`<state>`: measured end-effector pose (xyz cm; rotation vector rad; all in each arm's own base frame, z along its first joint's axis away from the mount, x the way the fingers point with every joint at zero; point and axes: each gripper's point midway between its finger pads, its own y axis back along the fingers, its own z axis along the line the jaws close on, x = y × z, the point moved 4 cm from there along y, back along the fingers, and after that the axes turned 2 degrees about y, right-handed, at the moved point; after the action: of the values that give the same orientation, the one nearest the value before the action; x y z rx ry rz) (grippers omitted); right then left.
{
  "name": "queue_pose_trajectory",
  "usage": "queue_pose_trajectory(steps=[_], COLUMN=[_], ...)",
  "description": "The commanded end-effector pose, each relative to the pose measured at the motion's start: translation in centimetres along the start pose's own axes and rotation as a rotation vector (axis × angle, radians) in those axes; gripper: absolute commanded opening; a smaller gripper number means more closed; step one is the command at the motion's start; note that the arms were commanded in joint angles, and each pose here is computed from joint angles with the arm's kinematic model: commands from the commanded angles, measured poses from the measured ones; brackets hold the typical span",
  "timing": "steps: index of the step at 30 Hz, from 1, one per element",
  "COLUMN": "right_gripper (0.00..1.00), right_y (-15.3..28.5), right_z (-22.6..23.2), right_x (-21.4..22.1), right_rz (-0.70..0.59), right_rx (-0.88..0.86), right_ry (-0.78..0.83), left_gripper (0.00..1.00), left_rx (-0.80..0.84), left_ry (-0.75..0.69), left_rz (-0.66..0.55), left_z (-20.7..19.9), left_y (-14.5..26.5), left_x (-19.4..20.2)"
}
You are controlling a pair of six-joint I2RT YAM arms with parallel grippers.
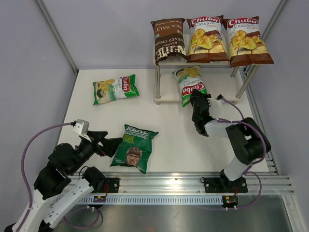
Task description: Place and organize the chips bags onto the shelf
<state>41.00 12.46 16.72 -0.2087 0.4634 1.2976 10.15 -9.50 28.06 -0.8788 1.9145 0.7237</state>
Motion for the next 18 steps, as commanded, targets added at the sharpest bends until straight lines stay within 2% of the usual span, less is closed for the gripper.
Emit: queue_pose_trajectory(steps=[1, 6, 12, 18], right_gripper=[0.10, 0.11, 0.11, 0.12], right_y=[-0.4, -0.9, -1.0, -0.1], right_z=[4.6, 4.2, 4.0, 4.3], right_x=[0.4, 4.2, 6.1, 9.1], right_rz=[-0.112, -0.096, -0.119, -0.056], right_rx=[-0.084, -0.041, 0.003, -0.010], right_ry=[-0.108, -0.108, -0.112, -0.118], left_gripper=[0.99, 0.99, 0.99, 0.99], left_rx=[0.040, 0.044, 0.065, 0.082], left_ry=[-0.010, -0.010, -0.008, -0.007], left_rz=[-0.045, -0.056, -0.089, -0.111], left_z=[-0.6, -0.6, -0.8, -0.9], left_y=[0.0, 0.2, 0.9, 1.3], left_x=[-0.8, -0.9, -1.3, -1.4])
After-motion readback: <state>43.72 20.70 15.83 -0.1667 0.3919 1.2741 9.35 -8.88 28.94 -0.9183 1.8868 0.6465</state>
